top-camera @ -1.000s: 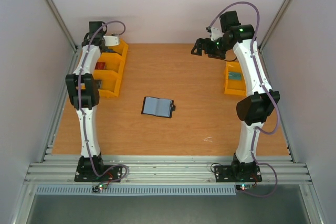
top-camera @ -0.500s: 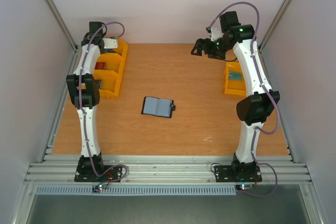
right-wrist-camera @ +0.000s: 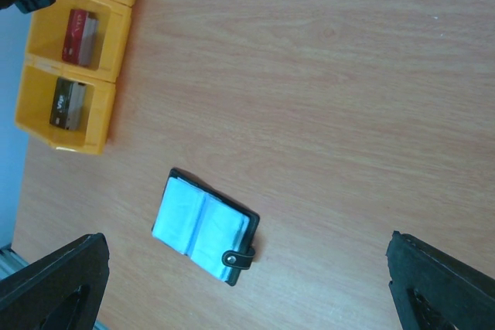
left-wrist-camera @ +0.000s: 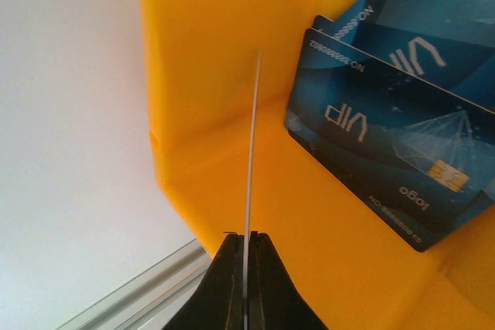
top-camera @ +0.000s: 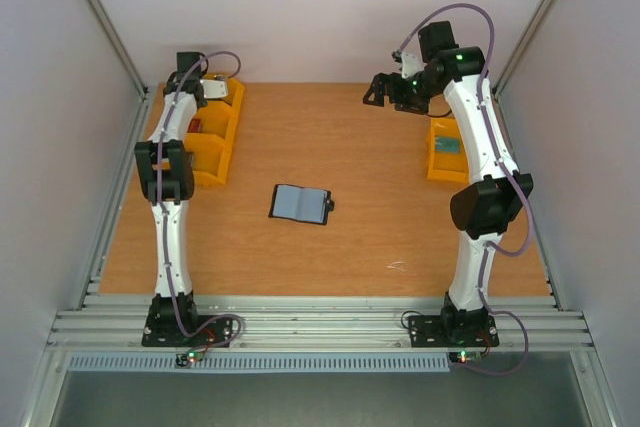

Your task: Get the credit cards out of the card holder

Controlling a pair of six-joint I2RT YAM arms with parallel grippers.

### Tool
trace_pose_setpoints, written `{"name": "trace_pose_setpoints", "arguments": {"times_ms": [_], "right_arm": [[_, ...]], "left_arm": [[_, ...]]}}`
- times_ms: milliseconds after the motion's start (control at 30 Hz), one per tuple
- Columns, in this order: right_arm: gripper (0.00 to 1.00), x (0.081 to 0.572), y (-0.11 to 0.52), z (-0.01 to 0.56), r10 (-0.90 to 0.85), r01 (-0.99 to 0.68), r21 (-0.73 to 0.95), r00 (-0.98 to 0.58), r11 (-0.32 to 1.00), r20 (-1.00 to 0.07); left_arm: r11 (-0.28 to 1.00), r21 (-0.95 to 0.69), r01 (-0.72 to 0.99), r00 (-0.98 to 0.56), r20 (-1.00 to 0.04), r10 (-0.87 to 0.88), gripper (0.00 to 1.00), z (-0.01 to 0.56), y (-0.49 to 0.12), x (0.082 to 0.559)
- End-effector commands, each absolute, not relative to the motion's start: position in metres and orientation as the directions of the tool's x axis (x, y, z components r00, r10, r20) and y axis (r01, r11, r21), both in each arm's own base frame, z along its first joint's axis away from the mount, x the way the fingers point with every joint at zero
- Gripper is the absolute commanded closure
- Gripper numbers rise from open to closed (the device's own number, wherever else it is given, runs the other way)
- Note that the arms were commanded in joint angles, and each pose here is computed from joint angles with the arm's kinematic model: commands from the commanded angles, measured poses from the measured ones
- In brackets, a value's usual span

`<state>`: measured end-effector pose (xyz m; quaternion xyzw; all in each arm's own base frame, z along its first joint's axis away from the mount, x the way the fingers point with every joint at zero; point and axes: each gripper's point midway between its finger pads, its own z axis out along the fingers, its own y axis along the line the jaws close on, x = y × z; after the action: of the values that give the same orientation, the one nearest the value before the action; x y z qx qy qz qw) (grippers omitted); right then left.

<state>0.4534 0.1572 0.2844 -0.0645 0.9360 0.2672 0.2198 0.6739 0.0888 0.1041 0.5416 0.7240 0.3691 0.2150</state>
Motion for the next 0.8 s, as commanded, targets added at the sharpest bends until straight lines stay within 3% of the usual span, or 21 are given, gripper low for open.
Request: {"name": "trace_pose_setpoints", "arguments": {"times_ms": [0,367,767], "right_arm": [[0.02,0.451,0.16,0.293,0.008,-0.245,0.494,-0.89,0.834,-0.455],[0.02,0.449,0.158,0.297,0.005,-0.25,0.485,-0.885,0.838,-0.465],[0.02,0.441,0.155,0.306,-0.006,-0.266,0.466,-0.873,0.844,-0.487]], "left_arm": [[0.109,0.846,0.522,-0.346,0.093,0.933,0.98,0.128,0.099,0.695],[0.158,0.823,0.545,-0.34,0.044,0.94,0.66,0.141,0.091,0.684],[0.218,0.878,0.426,-0.401,-0.032,0.915,0.32,0.209,0.098,0.675]]}}
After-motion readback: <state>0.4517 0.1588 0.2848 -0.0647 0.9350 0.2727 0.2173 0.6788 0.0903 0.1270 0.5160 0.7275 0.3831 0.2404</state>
